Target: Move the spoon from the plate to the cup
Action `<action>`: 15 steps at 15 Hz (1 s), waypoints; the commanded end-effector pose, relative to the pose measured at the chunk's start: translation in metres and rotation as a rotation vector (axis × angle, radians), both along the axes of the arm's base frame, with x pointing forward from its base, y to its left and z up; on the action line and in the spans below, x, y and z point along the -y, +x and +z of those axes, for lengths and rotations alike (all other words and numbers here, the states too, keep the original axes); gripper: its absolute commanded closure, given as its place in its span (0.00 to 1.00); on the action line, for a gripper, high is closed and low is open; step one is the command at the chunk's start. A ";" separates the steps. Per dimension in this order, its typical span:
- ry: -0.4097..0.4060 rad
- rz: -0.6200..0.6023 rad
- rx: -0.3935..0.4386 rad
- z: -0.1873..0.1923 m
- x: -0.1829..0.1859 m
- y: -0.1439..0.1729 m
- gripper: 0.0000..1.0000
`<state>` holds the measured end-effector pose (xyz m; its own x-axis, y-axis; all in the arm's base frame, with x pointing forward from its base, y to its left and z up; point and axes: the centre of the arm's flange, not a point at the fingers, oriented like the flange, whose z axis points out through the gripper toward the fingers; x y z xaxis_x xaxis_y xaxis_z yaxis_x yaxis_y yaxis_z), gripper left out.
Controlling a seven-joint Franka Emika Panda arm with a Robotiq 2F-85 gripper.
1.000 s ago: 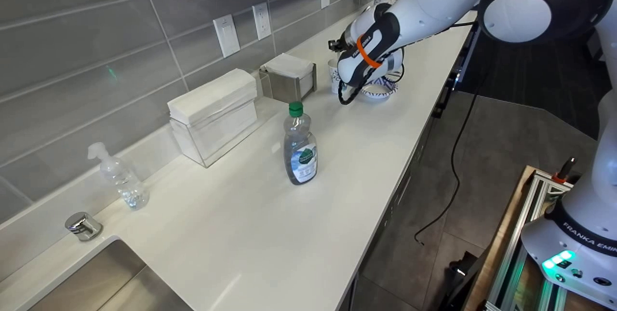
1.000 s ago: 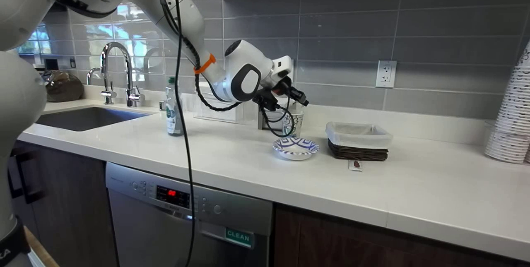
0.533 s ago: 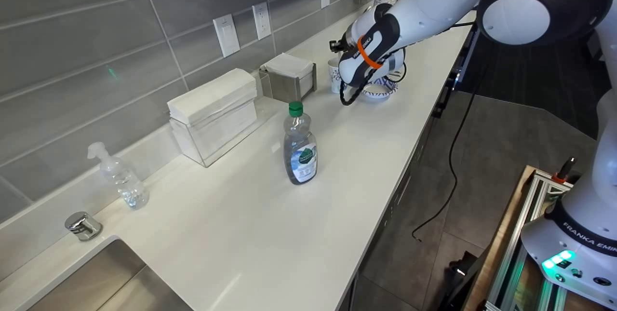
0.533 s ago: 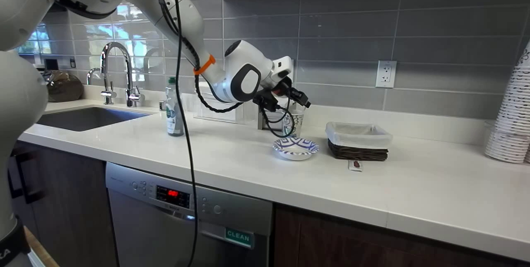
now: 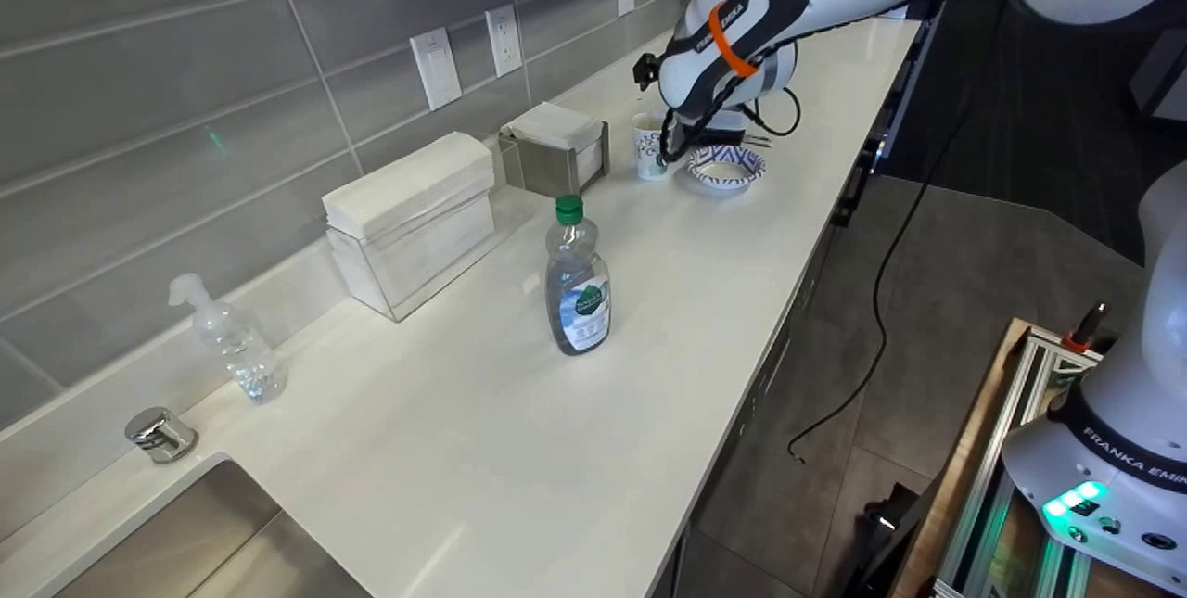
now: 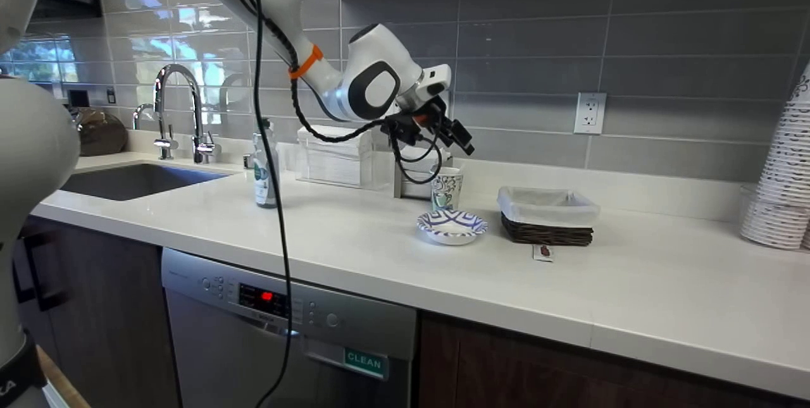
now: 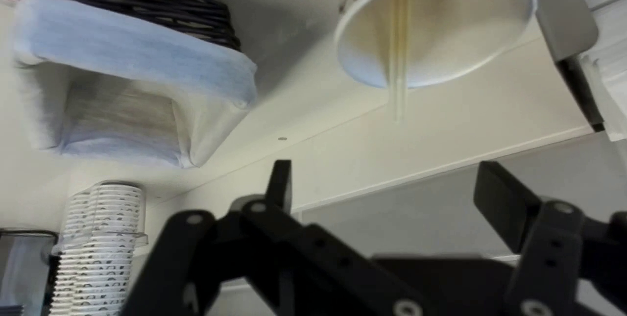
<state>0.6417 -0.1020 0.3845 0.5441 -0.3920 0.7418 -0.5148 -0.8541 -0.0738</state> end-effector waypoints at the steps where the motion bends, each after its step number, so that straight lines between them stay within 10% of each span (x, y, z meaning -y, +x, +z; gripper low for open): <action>1: 0.016 -0.009 -0.176 0.043 0.010 -0.039 0.00; 10: 0.056 0.203 -0.488 0.086 0.027 -0.079 0.00; 15: 0.052 0.218 -0.477 0.081 0.031 -0.062 0.00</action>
